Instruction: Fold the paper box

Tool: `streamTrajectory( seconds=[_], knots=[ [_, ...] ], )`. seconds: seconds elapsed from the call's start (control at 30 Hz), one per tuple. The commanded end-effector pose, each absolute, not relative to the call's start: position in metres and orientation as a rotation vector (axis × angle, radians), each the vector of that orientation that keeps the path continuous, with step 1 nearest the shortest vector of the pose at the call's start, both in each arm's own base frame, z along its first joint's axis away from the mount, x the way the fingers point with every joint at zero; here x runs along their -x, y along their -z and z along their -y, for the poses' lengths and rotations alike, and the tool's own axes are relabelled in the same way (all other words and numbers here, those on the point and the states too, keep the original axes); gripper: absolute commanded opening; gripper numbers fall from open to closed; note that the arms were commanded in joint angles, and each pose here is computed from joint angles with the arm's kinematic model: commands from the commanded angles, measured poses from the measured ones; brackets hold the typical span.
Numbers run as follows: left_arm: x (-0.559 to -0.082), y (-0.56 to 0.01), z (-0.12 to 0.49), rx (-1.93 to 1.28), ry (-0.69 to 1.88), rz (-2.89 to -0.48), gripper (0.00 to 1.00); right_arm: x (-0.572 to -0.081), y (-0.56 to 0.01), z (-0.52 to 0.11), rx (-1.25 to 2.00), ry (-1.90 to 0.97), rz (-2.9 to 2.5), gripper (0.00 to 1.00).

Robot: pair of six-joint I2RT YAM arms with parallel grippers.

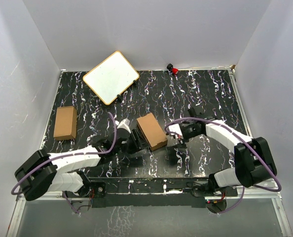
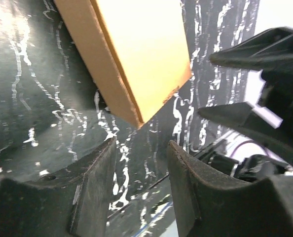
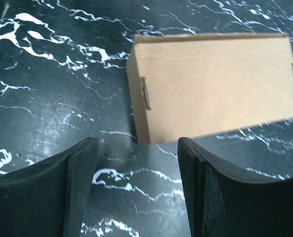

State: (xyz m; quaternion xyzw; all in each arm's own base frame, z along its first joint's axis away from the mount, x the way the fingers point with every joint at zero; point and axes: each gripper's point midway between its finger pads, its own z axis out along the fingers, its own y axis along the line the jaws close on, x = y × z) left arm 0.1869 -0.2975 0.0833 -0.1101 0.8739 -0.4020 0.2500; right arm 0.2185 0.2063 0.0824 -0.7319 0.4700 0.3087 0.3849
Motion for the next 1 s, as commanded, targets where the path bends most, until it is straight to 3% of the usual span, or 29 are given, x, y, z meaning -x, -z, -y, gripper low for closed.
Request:
streamTrajectory(
  seconds=[0.0, 0.1, 0.13, 0.17, 0.27, 0.37, 0.97],
  knots=[
    [-0.189, -0.091, 0.276, 0.167, 0.915, -2.377, 0.37, -0.234, -0.120, -0.201, 1.744, -0.788, -1.135, 0.69],
    [-0.186, -0.085, 0.266, 0.002, 0.804, -2.403, 0.16, -0.251, -0.108, -0.187, 1.729, -0.723, -1.244, 0.55],
    [-0.185, -0.081, 0.264, -0.071, 0.773, -2.409, 0.04, -0.256, -0.104, -0.185, 1.724, -0.709, -1.283, 0.49],
    [-0.182, -0.078, 0.265, -0.150, 0.770, -2.404, 0.00, -0.260, -0.099, -0.183, 1.722, -0.702, -1.316, 0.43],
    [-0.178, -0.070, 0.272, -0.311, 0.820, -2.336, 0.00, -0.265, -0.084, -0.178, 1.738, -0.704, -1.386, 0.31],
    [-0.180, -0.065, 0.278, -0.393, 0.845, -2.278, 0.00, -0.266, -0.071, -0.178, 1.764, -0.700, -1.426, 0.25],
    [-0.201, -0.062, 0.345, -0.688, 0.963, -2.127, 0.00, -0.239, -0.051, -0.234, 1.961, -0.673, -1.295, 0.19]
  ],
)
